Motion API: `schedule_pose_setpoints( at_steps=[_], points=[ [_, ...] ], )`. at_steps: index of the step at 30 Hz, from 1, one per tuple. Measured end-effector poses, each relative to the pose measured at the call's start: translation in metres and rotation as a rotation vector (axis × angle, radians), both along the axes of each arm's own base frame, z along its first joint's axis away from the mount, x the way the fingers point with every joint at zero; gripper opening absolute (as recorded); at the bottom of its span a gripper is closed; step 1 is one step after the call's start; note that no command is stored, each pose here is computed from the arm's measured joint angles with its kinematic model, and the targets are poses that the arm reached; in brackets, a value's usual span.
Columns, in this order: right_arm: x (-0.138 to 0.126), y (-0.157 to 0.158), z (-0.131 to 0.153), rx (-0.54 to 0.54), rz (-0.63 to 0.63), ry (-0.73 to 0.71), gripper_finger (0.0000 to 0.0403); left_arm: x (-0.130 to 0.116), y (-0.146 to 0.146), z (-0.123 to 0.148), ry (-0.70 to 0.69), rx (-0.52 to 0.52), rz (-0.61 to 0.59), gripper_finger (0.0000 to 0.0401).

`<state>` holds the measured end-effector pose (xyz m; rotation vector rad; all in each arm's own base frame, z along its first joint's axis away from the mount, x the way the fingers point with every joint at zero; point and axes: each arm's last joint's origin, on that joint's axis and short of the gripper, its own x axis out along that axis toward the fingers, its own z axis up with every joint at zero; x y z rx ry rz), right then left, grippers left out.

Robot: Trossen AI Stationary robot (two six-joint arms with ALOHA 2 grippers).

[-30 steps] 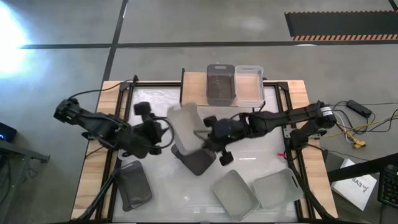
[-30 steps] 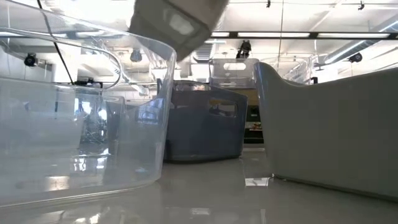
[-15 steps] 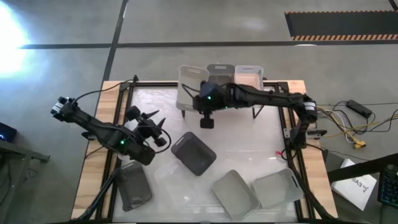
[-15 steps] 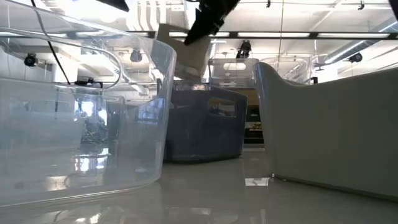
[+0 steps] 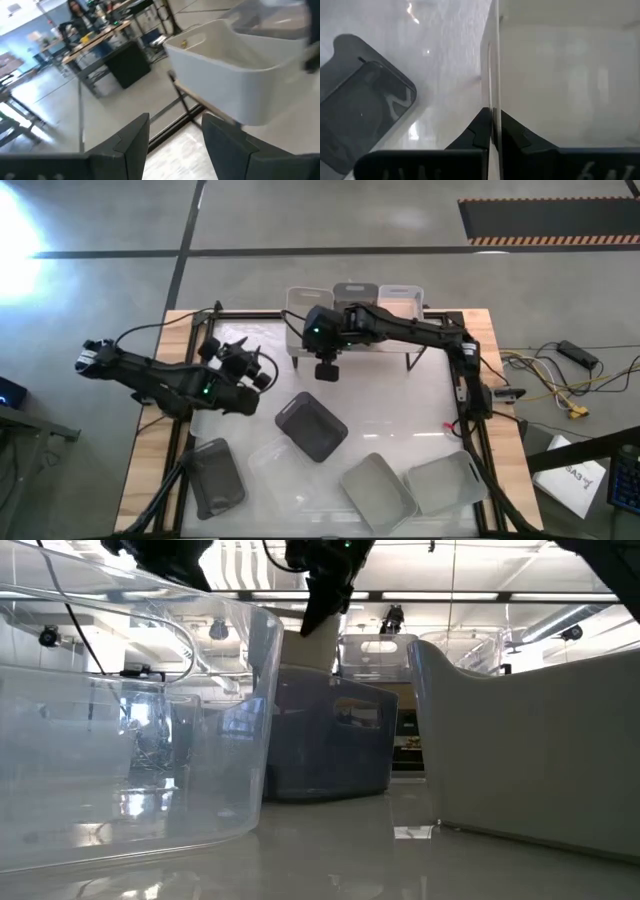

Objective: Stack baskets on shelf by color
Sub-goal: Put the top gray bin on the shelf

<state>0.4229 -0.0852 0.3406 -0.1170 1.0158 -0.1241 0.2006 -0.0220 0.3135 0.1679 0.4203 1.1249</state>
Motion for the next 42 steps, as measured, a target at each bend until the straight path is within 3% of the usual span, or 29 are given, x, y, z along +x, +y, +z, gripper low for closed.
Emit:
schedule_pose_setpoints(
  at_steps=[6,9,12,15,19,24,31,37,42],
  points=[
    [0.0,0.0,0.007,0.012,-0.012,0.025,0.0008,-0.001,0.025,-0.009,-0.001,-0.043,0.088,0.0153],
    [-0.002,0.0,0.01,0.015,-0.02,0.014,0.0008,0.004,0.037,-0.008,-0.025,-0.065,0.065,0.0129],
    [-0.003,0.001,0.012,0.022,-0.031,0.008,0.0008,0.012,0.055,-0.004,-0.125,-0.1,-0.1,0.0094],
    [-0.004,0.0,0.013,0.028,-0.043,0.005,0.0008,0.012,0.081,-0.001,-0.317,-0.103,-0.313,0.0053],
    [-0.003,0.0,0.012,0.033,-0.049,0.008,0.0009,0.002,0.107,-0.011,-0.385,-0.109,-0.376,0.0008],
    [-0.003,0.0,0.011,0.044,-0.066,0.007,0.0009,0.004,0.127,-0.033,-0.329,-0.109,-0.315,0.0011],
    [-0.003,0.0,0.008,0.054,-0.092,0.02,0.0009,0.031,0.146,-0.056,-0.385,-0.099,-0.434,0.0012],
    [-0.003,-0.001,0.008,0.052,-0.092,0.02,0.0009,0.054,0.157,-0.072,-0.374,-0.116,-0.457,0.0012],
    [-0.006,-0.001,0.007,0.007,-0.085,0.061,0.0009,0.058,0.159,-0.079,-0.352,-0.115,-0.459,0.0012]
  ],
)
